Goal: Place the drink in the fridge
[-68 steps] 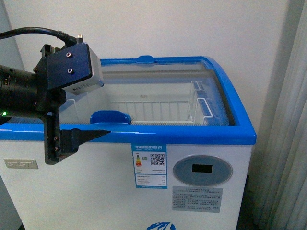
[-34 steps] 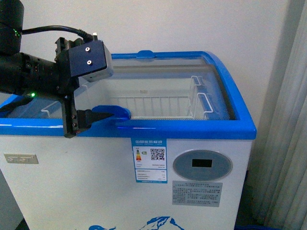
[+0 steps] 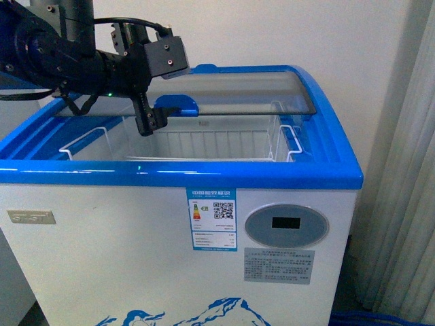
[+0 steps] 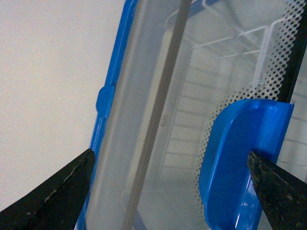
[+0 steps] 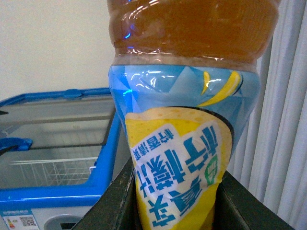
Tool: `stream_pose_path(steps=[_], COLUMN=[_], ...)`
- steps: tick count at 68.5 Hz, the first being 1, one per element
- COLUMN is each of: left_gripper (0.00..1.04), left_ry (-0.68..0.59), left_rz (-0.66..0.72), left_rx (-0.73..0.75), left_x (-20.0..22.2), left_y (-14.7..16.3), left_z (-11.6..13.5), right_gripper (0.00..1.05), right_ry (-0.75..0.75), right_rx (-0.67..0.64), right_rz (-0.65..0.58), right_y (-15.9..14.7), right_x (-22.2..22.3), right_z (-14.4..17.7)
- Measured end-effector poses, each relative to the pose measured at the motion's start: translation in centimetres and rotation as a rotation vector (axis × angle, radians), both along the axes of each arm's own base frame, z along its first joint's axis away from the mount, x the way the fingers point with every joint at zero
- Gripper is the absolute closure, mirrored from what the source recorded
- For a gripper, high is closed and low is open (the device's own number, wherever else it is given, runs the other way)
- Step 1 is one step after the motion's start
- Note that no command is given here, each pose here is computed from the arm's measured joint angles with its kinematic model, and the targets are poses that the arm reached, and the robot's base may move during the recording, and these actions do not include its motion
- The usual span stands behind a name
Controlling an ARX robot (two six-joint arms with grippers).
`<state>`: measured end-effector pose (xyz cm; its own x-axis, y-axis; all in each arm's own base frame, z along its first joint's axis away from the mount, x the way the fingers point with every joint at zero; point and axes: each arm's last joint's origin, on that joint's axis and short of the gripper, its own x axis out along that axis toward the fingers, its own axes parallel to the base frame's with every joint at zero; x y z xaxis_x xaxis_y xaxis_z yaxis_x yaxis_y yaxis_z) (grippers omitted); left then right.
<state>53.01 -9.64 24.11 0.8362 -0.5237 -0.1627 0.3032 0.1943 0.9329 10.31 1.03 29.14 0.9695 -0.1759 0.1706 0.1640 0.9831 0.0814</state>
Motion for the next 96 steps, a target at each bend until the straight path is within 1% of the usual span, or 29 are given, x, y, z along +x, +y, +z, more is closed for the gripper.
stream_pose_path(steps=[13,25,29,36,38,44,50,57,60,64,65,66,67,68,70,73,75,76,80,83,84,86,87,89,90,92,94,96], left_gripper=[0.08,0.08,0.08,0.08,0.08,0.08,0.08,0.08,0.08,0.09,0.1,0.13,0.15,0.18,0.22,0.31,0.34,0.38,0.46,0.54,0.55,0.61,0.62,0.68,0.69,0.75,0.78,0.87], left_ry=[-0.11,-0.21,-0.242,-0.254,-0.234,-0.173,-0.072,0.082,0.152,0.223,0.226,0.217,0.199,0.178,0.151,0.116,0.112,0.108,0.11,0.125,0.131,0.154,0.162,0.19,0.198,0.22,0.228,0.231], left_rz=[0.082,0.165,0.234,0.349,0.393,0.441,0.489,0.471,0.442,0.419,0.426,0.455,0.471,0.491,0.501,0.504,0.504,0.506,0.525,0.547,0.553,0.57,0.574,0.583,0.584,0.585,0.586,0.588], left_rx=[-0.001,-0.025,-0.063,-0.166,-0.214,-0.316,-0.43,-0.596,-0.702,-0.768,-0.791,-0.859,-0.879,-0.953,-1.004,-1.124,-1.162,-1.185,-1.22,-1.234,-1.236,-1.235,-1.234,-1.227,-1.226,-1.22,-1.218,-1.223], left_x=[3.4,5.2,5.4,5.1,4.7,3.5,1.3,-3.1,-5.9,-9.0,-9.7,-11.0,-11.6,-13.0,-14.4,-17.7,-18.9,-19.9,-22.0,-23.3,-23.5,-24.2,-24.4,-25.1,-25.3,-26.0,-26.4,-27.4], left_y=[-1.2,-2.1,-2.2,-1.8,-1.6,-1.3,-0.9,-0.8,-0.6,-0.3,-0.2,0.1,0.3,0.7,1.1,2.6,3.2,3.7,4.8,5.5,5.7,6.0,6.0,6.1,6.2,6.3,6.4,6.7], left_z=[0.1,0.2,0.5,1.1,1.3,1.8,2.5,3.7,4.4,5.0,5.2,5.4,5.5,5.6,5.8,5.6,5.4,5.1,3.8,2.5,2.1,1.0,0.6,-0.5,-0.8,-1.6,-2.0,-2.6], right_gripper=[0.72,0.72,0.72,0.72,0.72,0.72,0.72,0.72,0.72,0.72,0.72,0.72,0.72,0.72,0.72,0.72,0.72,0.72,0.72,0.72,0.72,0.72,0.72,0.72,0.72,0.72,0.72,0.72], right_ry=[0.0,0.0,0.0,0.0,0.0,0.0,0.0,0.0,0.0,0.0,0.0,0.0,0.0,0.0,0.0,0.0,0.0,0.0,0.009,0.11,0.175,0.232,0.283,0.328,0.364,0.391,0.412,0.42], right_rx=[0.0,0.0,0.0,0.0,0.0,0.0,0.0,0.0,0.0,0.0,0.0,0.0,0.0,0.0,0.0,0.0,0.0,0.0,-0.005,-0.058,-0.085,-0.108,-0.123,-0.133,-0.152,-0.165,-0.195,-0.256], right_rz=[0.0,0.0,0.0,0.0,0.0,0.0,0.0,0.0,0.0,0.0,0.0,0.0,0.0,0.0,0.001,0.002,-0.001,-0.002,0.0,0.081,0.138,0.19,0.24,0.284,0.331,0.369,0.446,0.499], right_y=[0.0,0.0,0.0,0.0,0.0,0.0,0.0,0.0,0.0,0.0,0.0,0.0,0.0,0.0,0.0,0.0,0.0,0.0,0.0,-0.2,-0.3,-0.3,-0.4,-0.3,-0.2,-0.1,0.2,0.6], right_x=[0.0,0.0,0.0,0.0,0.0,0.0,0.0,0.0,0.0,0.0,0.0,0.0,0.0,0.0,0.0,0.0,0.0,0.0,0.1,0.2,0.3,0.3,0.3,0.3,0.2,0.2,0.2,0.9], right_z=[0.0,0.0,0.0,0.0,0.0,0.0,0.0,0.0,0.0,0.0,0.0,0.0,0.0,0.0,0.0,0.0,0.0,0.0,0.0,0.4,0.7,1.1,1.4,1.7,1.8,2.0,2.2,2.5])
